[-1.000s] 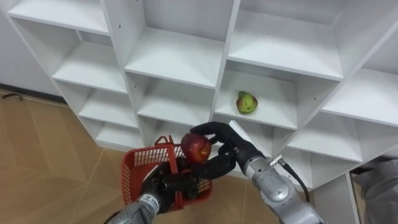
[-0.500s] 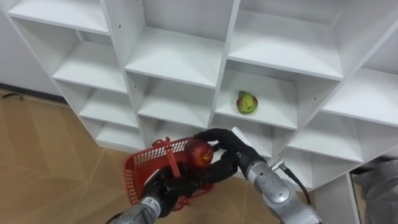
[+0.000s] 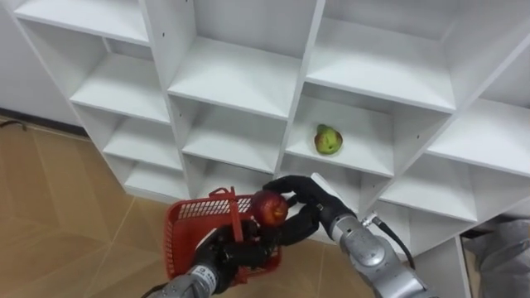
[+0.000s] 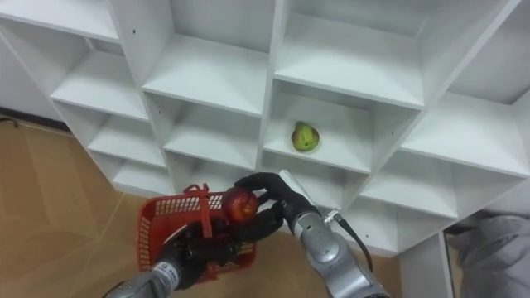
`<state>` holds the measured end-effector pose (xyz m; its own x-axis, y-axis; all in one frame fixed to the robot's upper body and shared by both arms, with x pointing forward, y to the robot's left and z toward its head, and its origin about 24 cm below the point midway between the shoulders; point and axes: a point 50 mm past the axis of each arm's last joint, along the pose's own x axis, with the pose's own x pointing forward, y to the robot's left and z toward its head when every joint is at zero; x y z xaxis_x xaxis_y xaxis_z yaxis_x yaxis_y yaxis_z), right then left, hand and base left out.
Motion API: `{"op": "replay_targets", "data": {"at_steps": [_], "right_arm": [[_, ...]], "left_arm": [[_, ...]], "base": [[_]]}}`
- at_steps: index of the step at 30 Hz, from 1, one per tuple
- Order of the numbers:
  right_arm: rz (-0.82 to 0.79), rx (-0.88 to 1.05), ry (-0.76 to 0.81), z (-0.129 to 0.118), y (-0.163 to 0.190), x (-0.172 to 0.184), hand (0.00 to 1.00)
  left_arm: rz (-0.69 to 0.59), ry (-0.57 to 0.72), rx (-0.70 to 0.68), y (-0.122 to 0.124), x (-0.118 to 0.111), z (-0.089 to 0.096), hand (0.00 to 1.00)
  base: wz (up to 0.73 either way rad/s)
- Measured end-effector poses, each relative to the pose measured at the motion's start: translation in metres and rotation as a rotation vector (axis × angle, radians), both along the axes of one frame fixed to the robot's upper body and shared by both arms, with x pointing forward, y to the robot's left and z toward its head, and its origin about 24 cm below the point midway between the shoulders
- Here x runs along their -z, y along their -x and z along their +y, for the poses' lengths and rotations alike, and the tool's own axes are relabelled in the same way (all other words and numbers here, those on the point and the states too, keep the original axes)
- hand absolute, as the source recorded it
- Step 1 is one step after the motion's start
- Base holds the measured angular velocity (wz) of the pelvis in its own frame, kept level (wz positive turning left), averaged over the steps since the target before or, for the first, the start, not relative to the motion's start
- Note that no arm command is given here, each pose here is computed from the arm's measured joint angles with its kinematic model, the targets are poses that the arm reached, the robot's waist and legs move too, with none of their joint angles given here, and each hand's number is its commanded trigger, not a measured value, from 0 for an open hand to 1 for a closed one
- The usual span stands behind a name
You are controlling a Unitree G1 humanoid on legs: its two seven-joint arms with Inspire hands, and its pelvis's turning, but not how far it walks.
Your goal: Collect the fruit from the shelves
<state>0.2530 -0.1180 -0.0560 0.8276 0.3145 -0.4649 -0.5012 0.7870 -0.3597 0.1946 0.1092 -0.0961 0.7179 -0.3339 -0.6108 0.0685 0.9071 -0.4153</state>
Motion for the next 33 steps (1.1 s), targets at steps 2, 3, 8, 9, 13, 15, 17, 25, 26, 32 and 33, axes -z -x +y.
{"op": "replay_targets", "data": {"at_steps": [2, 3, 8, 9, 13, 15, 17, 25, 26, 32, 33], "right_arm": [[0.006, 0.003, 0.004, -0.001, -0.001, 0.001, 1.00], [0.013, 0.006, 0.010, -0.002, -0.002, 0.002, 1.00], [0.045, 0.027, 0.008, -0.006, -0.004, 0.006, 1.00], [0.052, 0.033, 0.006, -0.007, -0.004, 0.007, 1.00], [0.058, 0.039, 0.005, -0.008, -0.004, 0.008, 1.00], [0.051, 0.036, 0.012, -0.009, -0.006, 0.007, 1.00], [0.045, 0.031, 0.023, -0.009, -0.007, 0.006, 1.00], [0.027, 0.025, 0.052, -0.010, -0.013, 0.002, 1.00], [0.023, 0.021, 0.059, -0.010, -0.014, 0.001, 1.00], [0.020, 0.020, 0.076, -0.011, -0.015, 0.000, 1.00], [0.020, 0.020, 0.077, -0.012, -0.015, 0.000, 1.00]], "left_arm": [[0.000, 0.001, 0.001, 0.000, 0.000, 0.000, 1.00], [0.001, 0.001, 0.004, 0.000, 0.000, -0.001, 1.00], [0.002, -0.001, 0.023, 0.002, 0.000, -0.004, 1.00], [0.003, -0.002, 0.028, 0.002, 0.001, -0.004, 1.00], [0.004, -0.001, 0.037, 0.003, 0.001, -0.006, 1.00], [-0.001, 0.003, 0.043, 0.003, 0.000, -0.008, 1.00], [-0.003, 0.006, 0.050, 0.003, 0.000, -0.009, 1.00], [-0.013, 0.040, 0.072, 0.003, -0.002, -0.012, 1.00], [-0.014, 0.041, 0.073, 0.003, -0.002, -0.012, 1.00], [-0.017, 0.052, 0.093, 0.004, -0.002, -0.014, 1.00], [-0.018, 0.055, 0.096, 0.004, -0.003, -0.014, 1.00]], "base": [[0.00], [0.00], [0.07], [0.04], [0.00], [0.00], [0.02], [0.00], [0.00], [0.00], [0.00]]}}
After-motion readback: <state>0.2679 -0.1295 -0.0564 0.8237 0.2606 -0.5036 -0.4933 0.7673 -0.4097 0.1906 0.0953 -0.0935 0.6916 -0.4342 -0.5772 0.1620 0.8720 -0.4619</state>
